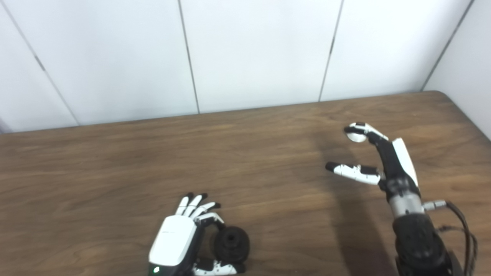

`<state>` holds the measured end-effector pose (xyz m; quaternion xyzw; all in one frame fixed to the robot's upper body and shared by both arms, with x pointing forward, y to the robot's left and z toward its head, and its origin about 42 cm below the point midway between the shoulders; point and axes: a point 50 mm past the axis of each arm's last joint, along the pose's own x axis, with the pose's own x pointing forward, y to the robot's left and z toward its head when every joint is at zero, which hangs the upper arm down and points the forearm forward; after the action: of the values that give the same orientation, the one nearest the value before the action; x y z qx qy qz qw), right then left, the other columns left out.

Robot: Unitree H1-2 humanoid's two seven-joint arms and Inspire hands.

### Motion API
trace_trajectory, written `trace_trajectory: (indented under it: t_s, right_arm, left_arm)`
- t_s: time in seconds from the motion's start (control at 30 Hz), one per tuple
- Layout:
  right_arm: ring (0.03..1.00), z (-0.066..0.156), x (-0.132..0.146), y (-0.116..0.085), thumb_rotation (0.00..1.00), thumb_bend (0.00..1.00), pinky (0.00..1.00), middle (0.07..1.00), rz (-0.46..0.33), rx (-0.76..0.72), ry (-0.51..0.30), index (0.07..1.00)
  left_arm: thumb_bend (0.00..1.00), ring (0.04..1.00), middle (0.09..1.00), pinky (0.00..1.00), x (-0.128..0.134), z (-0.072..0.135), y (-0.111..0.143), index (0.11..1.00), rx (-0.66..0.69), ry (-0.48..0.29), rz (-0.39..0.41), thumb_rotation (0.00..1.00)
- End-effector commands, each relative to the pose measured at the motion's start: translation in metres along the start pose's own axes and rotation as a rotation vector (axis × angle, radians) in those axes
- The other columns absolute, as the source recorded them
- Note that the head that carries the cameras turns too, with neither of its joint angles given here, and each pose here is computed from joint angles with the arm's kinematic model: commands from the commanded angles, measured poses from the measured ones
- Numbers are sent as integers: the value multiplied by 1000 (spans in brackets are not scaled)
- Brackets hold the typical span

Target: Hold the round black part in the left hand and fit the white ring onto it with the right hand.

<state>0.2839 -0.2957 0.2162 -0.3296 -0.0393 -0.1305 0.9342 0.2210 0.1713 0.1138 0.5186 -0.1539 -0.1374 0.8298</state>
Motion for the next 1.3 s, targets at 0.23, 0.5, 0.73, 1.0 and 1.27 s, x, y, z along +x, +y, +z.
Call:
trace_trajectory:
  t_s: [0.23, 0.5, 0.73, 1.0, 1.27]
  right_arm:
    - [945, 11, 55, -30, 246, 828, 951, 917, -57, -205, -49, 721]
    - [948, 5, 96, -34, 211, 854, 962, 916, -39, -309, -35, 700]
    - [951, -10, 125, -34, 219, 853, 997, 910, -6, -330, 34, 704]
    - [959, -20, 145, -33, 233, 848, 997, 917, 34, -368, 99, 700]
    - [949, -28, 161, -30, 225, 867, 924, 888, 61, -411, 157, 696]
  left_arm:
    - [523, 921, 807, 1000, -10, -12, 5, 485, 28, 4, -43, 49]
    - [523, 910, 797, 1000, -11, -14, 11, 484, 30, 8, -57, 49]
    - [523, 909, 792, 1000, -13, -14, 16, 484, 26, 13, -64, 49]
    - [523, 909, 793, 1000, -15, -14, 18, 484, 27, 13, -67, 49]
    - [523, 907, 792, 1000, -15, -11, 20, 484, 20, 13, -63, 48]
